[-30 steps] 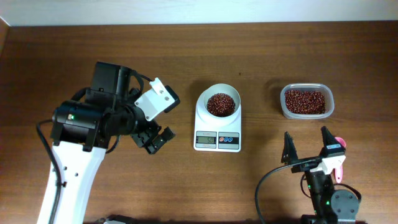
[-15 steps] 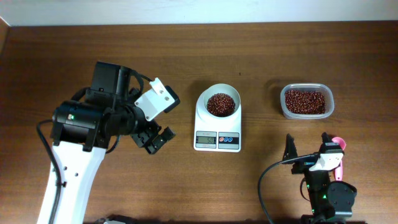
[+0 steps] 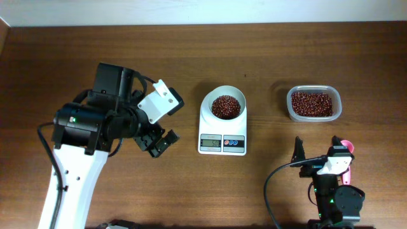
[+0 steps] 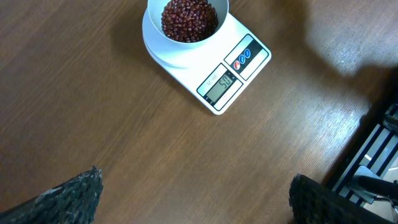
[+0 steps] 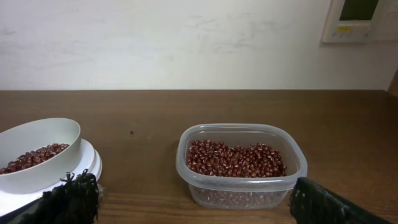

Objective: Scoop and weigh 50g on scale

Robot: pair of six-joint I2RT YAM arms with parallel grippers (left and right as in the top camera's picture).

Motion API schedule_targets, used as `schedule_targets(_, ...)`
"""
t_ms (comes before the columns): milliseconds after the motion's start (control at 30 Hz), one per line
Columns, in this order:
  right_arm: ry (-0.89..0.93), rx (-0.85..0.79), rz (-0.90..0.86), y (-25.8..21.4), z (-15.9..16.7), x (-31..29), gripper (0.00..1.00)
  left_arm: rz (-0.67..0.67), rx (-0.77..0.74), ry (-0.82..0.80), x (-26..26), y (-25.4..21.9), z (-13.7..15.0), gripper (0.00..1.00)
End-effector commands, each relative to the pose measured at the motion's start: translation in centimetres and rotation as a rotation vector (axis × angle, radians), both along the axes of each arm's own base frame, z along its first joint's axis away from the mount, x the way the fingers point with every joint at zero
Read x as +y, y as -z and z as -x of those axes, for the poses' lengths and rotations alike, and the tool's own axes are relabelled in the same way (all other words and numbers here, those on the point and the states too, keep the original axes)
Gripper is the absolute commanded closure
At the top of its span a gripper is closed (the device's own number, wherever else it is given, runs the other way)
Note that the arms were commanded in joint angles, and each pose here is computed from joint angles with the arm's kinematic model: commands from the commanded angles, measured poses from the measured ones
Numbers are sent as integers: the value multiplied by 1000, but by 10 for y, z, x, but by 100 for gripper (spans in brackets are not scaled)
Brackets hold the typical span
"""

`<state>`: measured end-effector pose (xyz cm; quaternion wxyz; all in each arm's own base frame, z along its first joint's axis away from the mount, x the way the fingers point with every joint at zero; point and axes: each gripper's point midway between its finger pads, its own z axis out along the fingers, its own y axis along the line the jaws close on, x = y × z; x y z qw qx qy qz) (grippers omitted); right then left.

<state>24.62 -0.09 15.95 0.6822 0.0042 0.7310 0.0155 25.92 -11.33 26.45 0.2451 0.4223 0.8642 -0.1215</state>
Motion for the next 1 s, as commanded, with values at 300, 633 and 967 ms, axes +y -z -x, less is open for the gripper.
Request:
schedule_targets(300,6,6,-17,3,0,0,1,2,-29,9,1,-7,0,1)
schedule_targets(633,5,6,-17,3,0,0,1,0,-30,8,1,-7,0,1)
schedule_targets(967,6,6,-17,3,0,0,1,45,-235,9,8,-57,38,1)
